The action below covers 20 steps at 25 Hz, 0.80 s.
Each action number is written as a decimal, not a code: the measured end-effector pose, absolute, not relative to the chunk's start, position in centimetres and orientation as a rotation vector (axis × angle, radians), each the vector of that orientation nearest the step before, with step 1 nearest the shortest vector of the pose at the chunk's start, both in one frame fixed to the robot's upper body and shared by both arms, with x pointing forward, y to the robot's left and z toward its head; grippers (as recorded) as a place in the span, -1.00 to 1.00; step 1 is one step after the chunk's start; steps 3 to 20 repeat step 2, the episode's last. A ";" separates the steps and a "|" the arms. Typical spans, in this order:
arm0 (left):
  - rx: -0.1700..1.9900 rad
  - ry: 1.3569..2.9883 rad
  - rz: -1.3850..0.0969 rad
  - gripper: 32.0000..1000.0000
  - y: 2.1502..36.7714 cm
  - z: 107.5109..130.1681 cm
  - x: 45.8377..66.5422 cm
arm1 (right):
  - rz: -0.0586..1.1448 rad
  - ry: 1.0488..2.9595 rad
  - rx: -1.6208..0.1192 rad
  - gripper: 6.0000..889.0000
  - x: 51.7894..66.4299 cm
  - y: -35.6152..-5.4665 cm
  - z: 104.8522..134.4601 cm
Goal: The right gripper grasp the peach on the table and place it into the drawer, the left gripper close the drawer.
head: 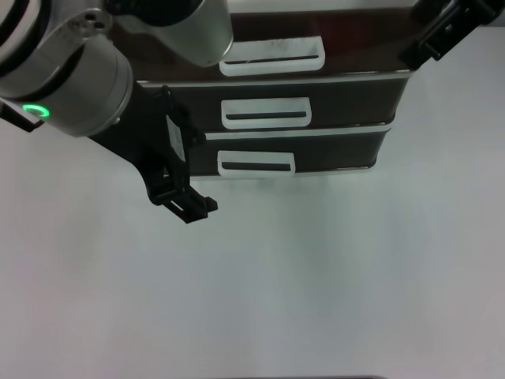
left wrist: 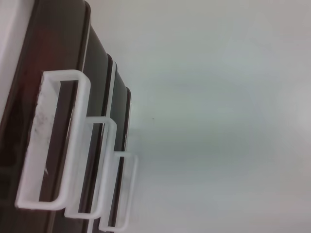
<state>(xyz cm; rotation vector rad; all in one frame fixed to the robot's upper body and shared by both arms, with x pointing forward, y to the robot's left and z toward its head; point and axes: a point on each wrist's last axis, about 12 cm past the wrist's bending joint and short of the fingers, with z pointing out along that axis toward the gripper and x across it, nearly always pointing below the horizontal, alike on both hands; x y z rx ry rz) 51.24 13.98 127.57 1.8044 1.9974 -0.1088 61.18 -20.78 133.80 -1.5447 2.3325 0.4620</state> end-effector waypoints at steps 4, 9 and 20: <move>1.806 1.997 -0.110 0.69 13.9 127.5 51.2 | 0.462 2.332 -1.545 0.65 61.2 -20.8 133.8; 1.806 1.997 -0.110 0.69 13.9 127.5 51.2 | 0.462 2.332 -1.545 0.65 61.2 -20.8 133.8; 1.806 1.997 -0.110 0.69 13.9 127.5 51.2 | 0.462 2.332 -1.545 0.65 61.2 -20.8 133.8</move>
